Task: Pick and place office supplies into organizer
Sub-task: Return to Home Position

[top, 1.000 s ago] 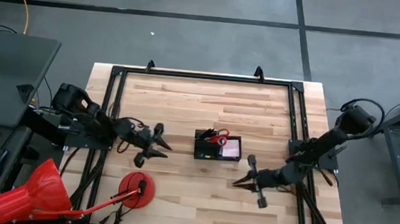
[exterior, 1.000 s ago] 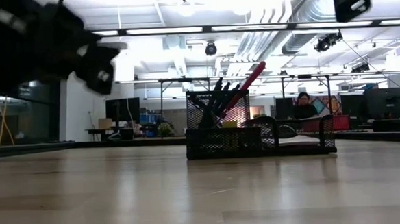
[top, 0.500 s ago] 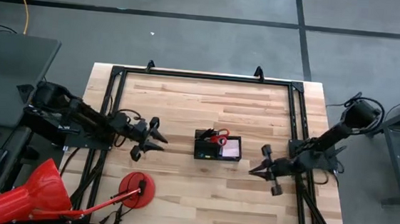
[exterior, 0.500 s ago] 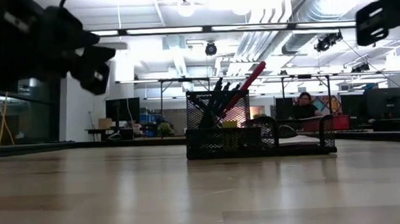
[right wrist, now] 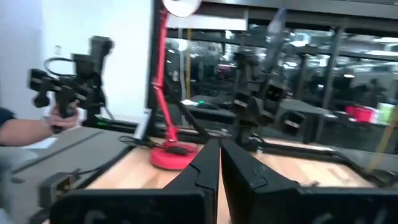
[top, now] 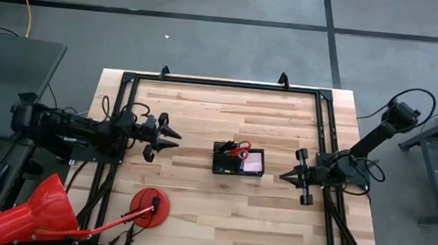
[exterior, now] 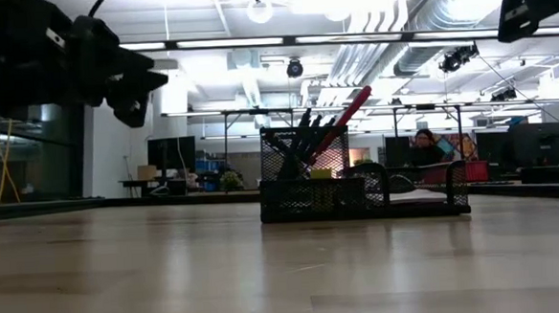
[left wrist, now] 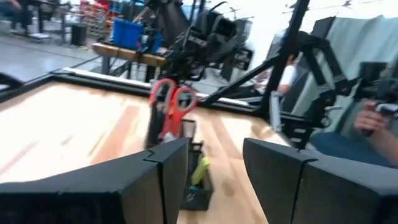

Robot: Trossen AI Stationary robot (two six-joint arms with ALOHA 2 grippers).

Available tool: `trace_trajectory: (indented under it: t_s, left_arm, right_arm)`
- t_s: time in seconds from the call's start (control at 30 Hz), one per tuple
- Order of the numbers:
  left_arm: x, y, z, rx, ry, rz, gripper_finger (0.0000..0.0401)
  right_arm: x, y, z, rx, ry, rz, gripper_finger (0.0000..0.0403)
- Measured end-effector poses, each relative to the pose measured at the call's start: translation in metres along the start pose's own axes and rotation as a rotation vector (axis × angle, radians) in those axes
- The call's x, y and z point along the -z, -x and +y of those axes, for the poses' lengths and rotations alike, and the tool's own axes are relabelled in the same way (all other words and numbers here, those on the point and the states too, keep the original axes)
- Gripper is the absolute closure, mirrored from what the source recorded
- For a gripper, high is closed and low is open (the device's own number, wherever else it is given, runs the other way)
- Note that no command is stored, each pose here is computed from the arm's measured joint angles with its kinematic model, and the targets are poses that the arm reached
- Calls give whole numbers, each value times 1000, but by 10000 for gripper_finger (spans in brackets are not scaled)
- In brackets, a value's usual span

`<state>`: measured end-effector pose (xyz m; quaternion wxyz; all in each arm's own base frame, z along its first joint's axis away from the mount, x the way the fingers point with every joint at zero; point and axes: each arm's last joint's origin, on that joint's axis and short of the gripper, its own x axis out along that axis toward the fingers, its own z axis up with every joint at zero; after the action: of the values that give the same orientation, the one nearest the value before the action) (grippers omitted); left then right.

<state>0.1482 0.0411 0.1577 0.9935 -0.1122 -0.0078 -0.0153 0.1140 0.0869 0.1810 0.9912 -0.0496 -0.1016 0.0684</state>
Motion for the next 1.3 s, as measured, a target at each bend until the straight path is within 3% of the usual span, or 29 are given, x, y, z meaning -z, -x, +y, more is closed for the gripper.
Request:
trace_trajectory:
  t_s: [0.2,0.43,1.3]
  left_arm:
    - [4,8,8,-91,20,67,256]
    - [12,9,9,-109,50,151,256]
    - [15,9,9,-117,61,177,256]
  right_arm:
    - [2,4,-4,22,-67,54,396]
    - [7,5,-3,16,-120,102,391]
    - [13,6,-2,9,-86,151,393]
